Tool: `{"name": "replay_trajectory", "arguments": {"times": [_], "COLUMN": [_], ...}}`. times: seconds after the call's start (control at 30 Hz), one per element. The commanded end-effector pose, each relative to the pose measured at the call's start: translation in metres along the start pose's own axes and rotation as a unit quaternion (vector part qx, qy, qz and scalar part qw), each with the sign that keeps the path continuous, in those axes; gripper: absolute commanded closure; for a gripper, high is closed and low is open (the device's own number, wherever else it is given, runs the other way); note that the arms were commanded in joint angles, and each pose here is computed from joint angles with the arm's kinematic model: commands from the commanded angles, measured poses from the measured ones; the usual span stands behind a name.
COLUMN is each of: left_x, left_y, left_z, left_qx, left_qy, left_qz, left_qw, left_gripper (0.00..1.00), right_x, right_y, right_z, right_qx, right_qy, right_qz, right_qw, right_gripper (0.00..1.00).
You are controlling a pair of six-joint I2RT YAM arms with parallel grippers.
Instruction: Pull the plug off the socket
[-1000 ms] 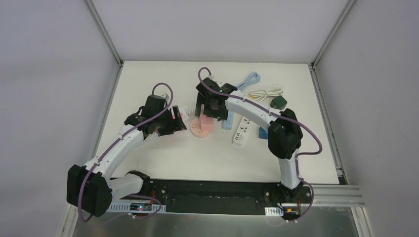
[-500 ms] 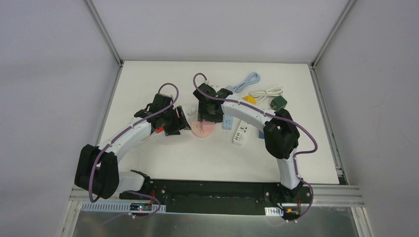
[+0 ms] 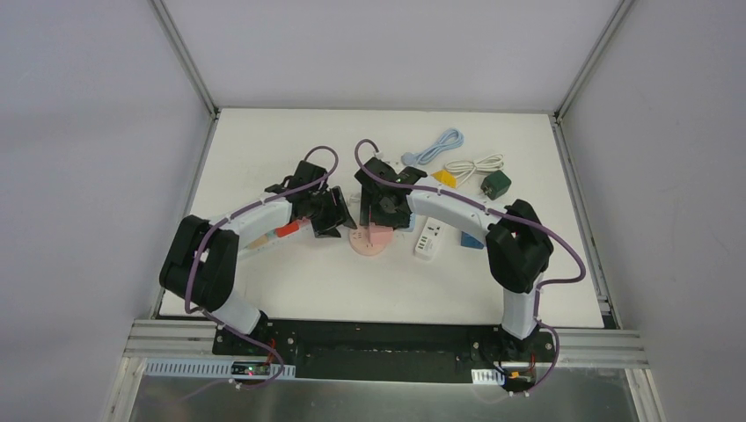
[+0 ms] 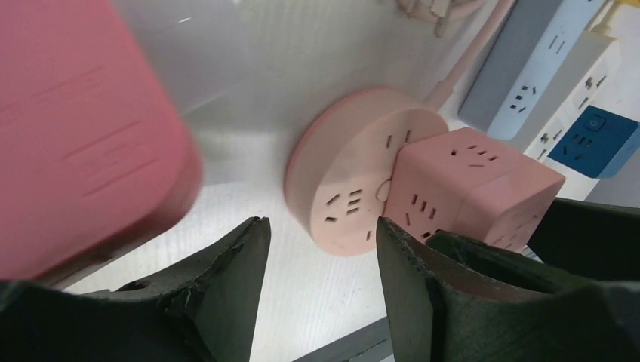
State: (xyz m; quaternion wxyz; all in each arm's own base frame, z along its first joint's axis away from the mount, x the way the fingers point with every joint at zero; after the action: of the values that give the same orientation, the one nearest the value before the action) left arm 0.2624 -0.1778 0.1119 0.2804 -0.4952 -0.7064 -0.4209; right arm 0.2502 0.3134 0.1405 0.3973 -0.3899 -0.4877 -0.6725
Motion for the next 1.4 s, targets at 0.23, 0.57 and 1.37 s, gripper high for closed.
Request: {"name": "replay_trajectory", "arguments": {"times": [0.23, 0.57, 1.37], "left_x": [-0.014, -0.023, -0.036], "left_y": [0.009, 0.008, -0.011], "left_z": [-0.011, -0.014, -0.014], "left_qx": [-0.046, -0.041, -0.067], "left_qy": [0.014, 0.016, 0.041], "left_qz": [0.049, 0.073, 0.125], "left_qw": [0.998, 0.996, 0.989], "left_gripper": [0.53, 0.57, 0.82], "right_x": [0.003, -0.001, 0.016], "right_y": [0.004, 0.001, 0.001], "right_z": [0.006, 0.016, 0.033], "right_qx": [0.003, 0.003, 0.022], "right_qy": [0.018, 0.053, 0.122], "right_qz": [-0.011, 0.002, -0.021], "right_qw": [1.0, 0.999, 0.992], "right_gripper": [0.24, 0.46, 1.0]}}
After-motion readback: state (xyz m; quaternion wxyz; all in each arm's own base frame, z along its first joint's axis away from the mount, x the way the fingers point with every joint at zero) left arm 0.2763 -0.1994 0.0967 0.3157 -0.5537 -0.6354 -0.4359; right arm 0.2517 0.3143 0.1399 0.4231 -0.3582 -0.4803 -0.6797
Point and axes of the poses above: each gripper's point midway between its finger pads, its own x axis back along the fingers, its own z axis along the line the jaws close on, y = z × x, the point moved 6 cm from there along x, back along the fingers, and after that the axes turned 12 degrees about -x, right-handed, at the moved point
